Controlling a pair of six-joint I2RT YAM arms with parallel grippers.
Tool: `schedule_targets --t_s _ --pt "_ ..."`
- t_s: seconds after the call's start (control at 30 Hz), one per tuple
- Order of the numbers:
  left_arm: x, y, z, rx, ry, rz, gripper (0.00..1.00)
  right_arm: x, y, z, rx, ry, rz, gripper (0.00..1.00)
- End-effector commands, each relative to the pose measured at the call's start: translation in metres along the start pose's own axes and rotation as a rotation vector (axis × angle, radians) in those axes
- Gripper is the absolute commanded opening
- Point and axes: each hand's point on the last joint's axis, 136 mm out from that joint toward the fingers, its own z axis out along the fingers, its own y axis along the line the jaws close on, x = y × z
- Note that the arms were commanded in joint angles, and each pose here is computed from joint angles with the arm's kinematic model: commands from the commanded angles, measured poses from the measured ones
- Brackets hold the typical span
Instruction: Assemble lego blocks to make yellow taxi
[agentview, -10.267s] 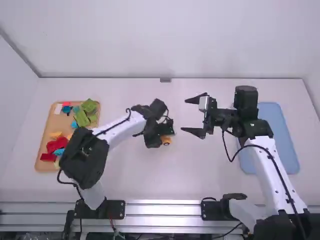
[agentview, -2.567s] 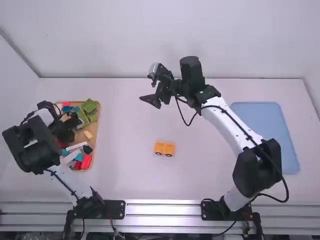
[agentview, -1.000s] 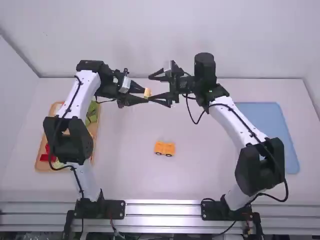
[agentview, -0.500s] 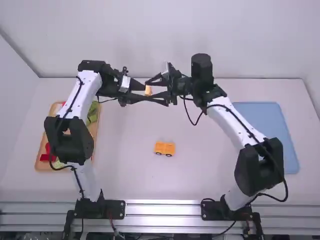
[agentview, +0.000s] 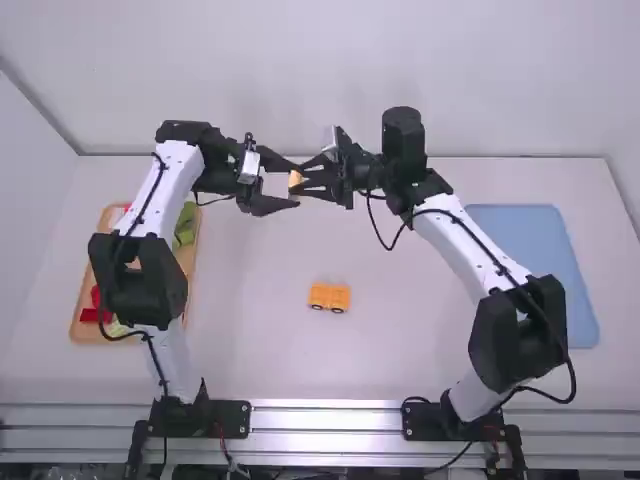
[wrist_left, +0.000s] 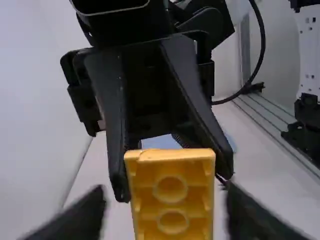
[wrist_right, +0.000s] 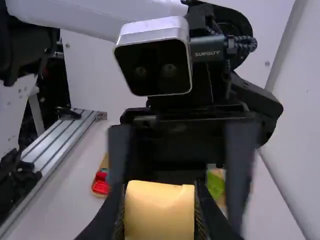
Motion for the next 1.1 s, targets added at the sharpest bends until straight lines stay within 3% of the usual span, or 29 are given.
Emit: schedule_targets --t_s 0.0,0.13,0.3,0.43,0.5,0.53,0.6,0.7,0.8,0.83,0.87,0.9,0.97,1.0,1.07 --pt "-0.009 -0.001 0.004 -0.007 -0.037 0.021 0.99 -0.001 0.006 0.002 -0.028 -0.010 0.015 0.00" --pt "0.003 -0.002 0.004 0.021 0.024 -0.065 0.99 -0.005 -0.010 -0.006 0.053 -0.005 0.033 0.00" --pt "0.065 0.003 -0.005 0.020 0.344 -0.323 0.99 0.008 -0.053 -0.040 0.391 0.112 0.129 0.00" --pt "0.141 0.035 -0.036 -0.270 0.677 -0.650 0.99 0.026 -0.054 -0.076 0.616 0.300 0.194 0.00" --pt "0.178 0.051 -0.063 -0.517 0.848 -0.793 0.99 0.037 -0.051 -0.094 0.738 0.404 0.241 0.00" --pt "0.204 0.059 -0.090 -0.766 0.962 -0.910 0.99 0.046 -0.045 -0.107 0.835 0.495 0.277 0.00" --pt "0.219 0.058 -0.109 -0.940 1.030 -0.979 0.99 0.055 -0.036 -0.117 0.909 0.578 0.321 0.00" --pt "0.229 0.058 -0.104 -0.959 1.023 -0.977 0.99 0.074 -0.019 -0.121 0.935 0.702 0.366 0.00" --pt "0.236 0.058 -0.088 -0.944 0.913 -1.040 0.99 0.091 -0.003 -0.119 0.926 0.769 0.443 0.00" --pt "0.237 0.062 -0.089 -0.952 0.887 -1.036 0.96 0.099 0.001 -0.116 0.905 0.794 0.458 0.00" --pt "0.235 0.063 -0.097 -1.003 0.886 -1.070 0.83 0.105 0.003 -0.115 0.895 0.810 0.466 0.00" --pt "0.234 0.063 -0.103 -1.048 0.890 -1.105 0.81 0.107 0.004 -0.114 0.894 0.816 0.471 0.00" --pt "0.222 0.065 -0.119 -1.167 0.899 -1.131 0.68 0.118 0.007 -0.117 0.894 0.834 0.505 0.00" --pt "0.212 0.066 -0.122 -1.189 0.896 -1.110 0.66 0.124 0.010 -0.119 0.897 0.843 0.528 0.00" --pt "0.185 0.067 -0.117 -1.196 0.870 -1.054 0.73 0.136 0.016 -0.120 0.891 0.858 0.561 0.00"
